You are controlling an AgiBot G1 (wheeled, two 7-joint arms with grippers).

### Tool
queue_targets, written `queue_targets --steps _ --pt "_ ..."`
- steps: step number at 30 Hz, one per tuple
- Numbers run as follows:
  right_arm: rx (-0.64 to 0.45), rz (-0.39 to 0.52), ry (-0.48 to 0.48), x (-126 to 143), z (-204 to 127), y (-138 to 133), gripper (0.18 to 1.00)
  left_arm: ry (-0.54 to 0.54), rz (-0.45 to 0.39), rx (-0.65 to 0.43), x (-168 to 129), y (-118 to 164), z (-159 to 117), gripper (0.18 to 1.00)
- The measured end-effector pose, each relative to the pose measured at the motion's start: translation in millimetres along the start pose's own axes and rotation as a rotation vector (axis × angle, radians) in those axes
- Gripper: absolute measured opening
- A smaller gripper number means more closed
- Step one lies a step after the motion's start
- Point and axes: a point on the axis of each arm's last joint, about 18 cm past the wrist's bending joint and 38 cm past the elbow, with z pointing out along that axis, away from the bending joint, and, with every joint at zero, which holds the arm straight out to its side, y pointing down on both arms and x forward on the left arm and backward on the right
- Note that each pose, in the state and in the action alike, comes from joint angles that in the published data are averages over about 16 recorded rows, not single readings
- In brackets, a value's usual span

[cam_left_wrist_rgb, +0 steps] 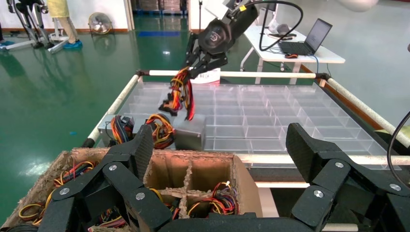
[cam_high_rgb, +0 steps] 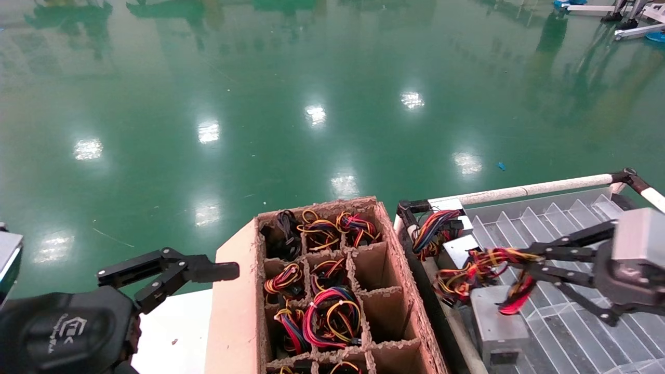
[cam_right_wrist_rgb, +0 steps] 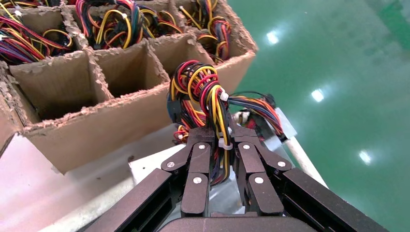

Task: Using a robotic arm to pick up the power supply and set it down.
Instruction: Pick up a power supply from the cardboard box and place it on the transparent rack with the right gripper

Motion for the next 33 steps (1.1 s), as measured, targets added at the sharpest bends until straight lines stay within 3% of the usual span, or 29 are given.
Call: queue_targets --steps 12,33 --pt "-0.034 0.011 -0.02 4 19 0 0.223 0.0 0.0 0.0 0 0 0 1.001" --pt "-0.094 0.084 0.015 6 20 47 0.223 0.0 0.0 0.0 0 0 0 1.001"
